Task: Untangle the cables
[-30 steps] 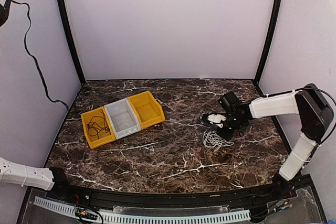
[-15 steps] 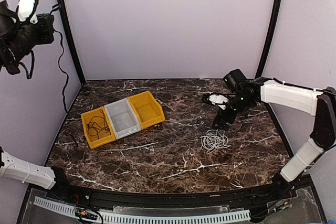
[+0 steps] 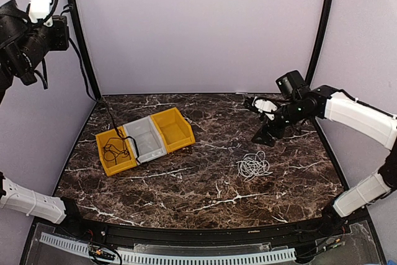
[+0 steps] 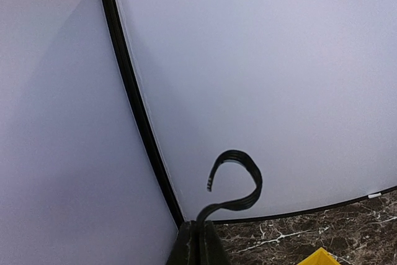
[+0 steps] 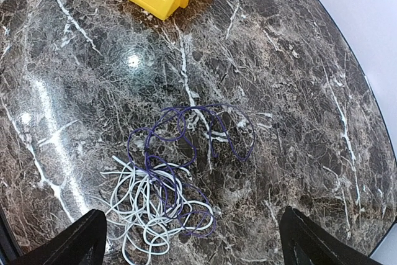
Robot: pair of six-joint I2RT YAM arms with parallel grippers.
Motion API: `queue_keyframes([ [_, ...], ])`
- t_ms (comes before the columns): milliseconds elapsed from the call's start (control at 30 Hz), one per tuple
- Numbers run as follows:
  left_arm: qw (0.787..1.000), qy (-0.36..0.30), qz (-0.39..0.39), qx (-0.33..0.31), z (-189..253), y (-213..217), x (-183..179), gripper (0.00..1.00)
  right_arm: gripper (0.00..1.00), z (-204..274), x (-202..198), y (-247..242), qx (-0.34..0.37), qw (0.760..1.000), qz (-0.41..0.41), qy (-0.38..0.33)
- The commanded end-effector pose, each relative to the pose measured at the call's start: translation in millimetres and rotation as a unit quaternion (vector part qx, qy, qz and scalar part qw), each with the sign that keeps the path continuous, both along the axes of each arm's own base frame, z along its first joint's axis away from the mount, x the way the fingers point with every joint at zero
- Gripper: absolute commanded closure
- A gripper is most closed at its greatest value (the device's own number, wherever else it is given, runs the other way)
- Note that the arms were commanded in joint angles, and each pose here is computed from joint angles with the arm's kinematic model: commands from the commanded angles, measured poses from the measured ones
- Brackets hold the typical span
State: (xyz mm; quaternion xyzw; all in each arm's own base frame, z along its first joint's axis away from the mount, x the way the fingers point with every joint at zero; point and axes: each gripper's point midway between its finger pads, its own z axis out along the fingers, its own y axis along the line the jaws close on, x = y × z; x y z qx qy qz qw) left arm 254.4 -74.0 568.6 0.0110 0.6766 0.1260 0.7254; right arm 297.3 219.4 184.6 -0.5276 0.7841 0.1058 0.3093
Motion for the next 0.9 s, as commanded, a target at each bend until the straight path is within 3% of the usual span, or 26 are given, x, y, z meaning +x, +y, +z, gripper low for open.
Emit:
queue_keyframes([
  [0, 0.999, -0.02, 0.034, 0.027, 18.4, 0.1, 10.7, 1.0, 0.01, -4.5, -5.2, 1.8, 0.021, 1.0, 0.005, -0.004],
  [300, 0.996, -0.056, 0.057, 0.03, 51.7, 8.8, 14.4, 1.0, 0.01, -42.3, -9.4, -0.5, 0.021, 1.0, -0.001, 0.006],
  [533, 0.992, -0.024, 0.098, 0.076, 30.2, 8.1, 38.4, 1.0, 0.01, -66.9, -16.3, 5.0, 0.032, 0.999, 0.009, 0.032],
  [633, 0.99, 0.026, 0.106, 0.09, -8.9, 19.6, 58.8, 1.0, 0.01, -71.2, -18.0, 5.3, 0.033, 0.999, 0.012, 0.036],
  [733, 0.994, 0.074, 0.082, 0.027, -56.2, 28.5, 71.4, 1.0, 0.02, -73.3, -20.0, 5.0, 0.035, 0.999, 0.014, 0.034],
  [867, 0.984, 0.164, 0.062, 0.013, -143.0, 24.4, 79.6, 1.0, 0.01, -78.3, -23.5, 3.4, 0.034, 0.999, 0.017, 0.036],
])
